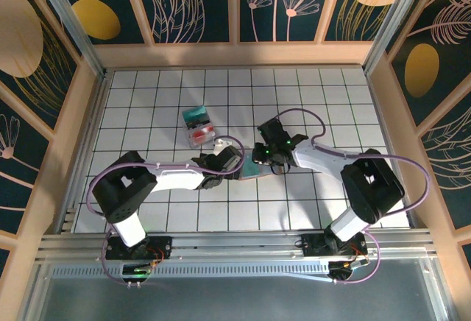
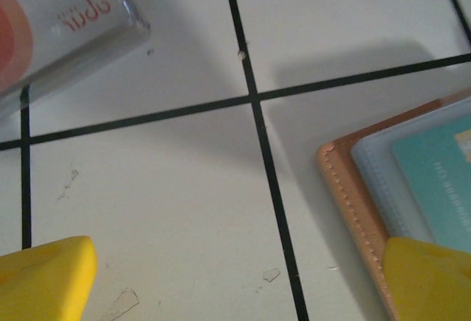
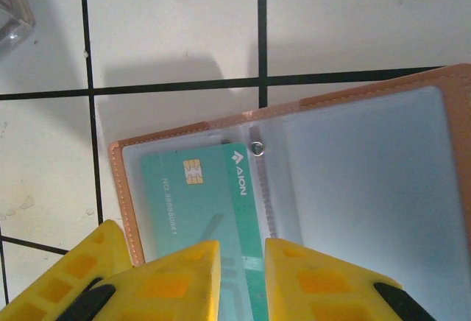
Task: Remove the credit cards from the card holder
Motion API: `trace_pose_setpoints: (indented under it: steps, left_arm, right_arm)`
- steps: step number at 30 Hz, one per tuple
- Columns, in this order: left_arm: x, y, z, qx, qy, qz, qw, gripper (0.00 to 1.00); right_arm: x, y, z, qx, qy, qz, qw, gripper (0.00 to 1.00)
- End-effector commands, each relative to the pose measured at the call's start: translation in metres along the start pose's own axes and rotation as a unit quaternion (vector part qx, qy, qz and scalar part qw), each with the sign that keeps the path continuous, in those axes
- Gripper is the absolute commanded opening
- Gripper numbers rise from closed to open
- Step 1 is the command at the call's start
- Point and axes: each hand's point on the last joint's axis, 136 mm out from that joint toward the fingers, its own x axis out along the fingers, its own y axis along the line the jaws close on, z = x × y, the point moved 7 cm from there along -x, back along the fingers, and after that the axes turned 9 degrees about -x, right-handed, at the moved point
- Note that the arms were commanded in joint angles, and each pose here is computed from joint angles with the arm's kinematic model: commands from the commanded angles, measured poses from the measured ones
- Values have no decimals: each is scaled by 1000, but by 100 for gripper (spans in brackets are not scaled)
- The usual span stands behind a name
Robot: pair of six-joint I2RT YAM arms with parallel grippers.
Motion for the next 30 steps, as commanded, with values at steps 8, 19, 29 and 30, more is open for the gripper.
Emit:
trace_pose_setpoints:
  steps: [8, 19, 29, 30]
  left_arm:
    - [11, 7, -11, -13, 19, 22, 999, 99]
    - [11, 14, -10, -5, 19, 43, 999, 99]
    - [5, 15, -10, 3, 31, 42, 999, 99]
    - [4, 16, -10, 2, 32, 40, 999, 99]
  right_arm:
    - [18, 8, -3, -8, 20, 30, 999, 27]
    - [29, -4, -15, -1, 36, 2, 999, 33]
    - [28, 8, -29, 16, 57, 72, 996, 24]
    - [26, 11, -31, 17, 57, 85, 995, 24]
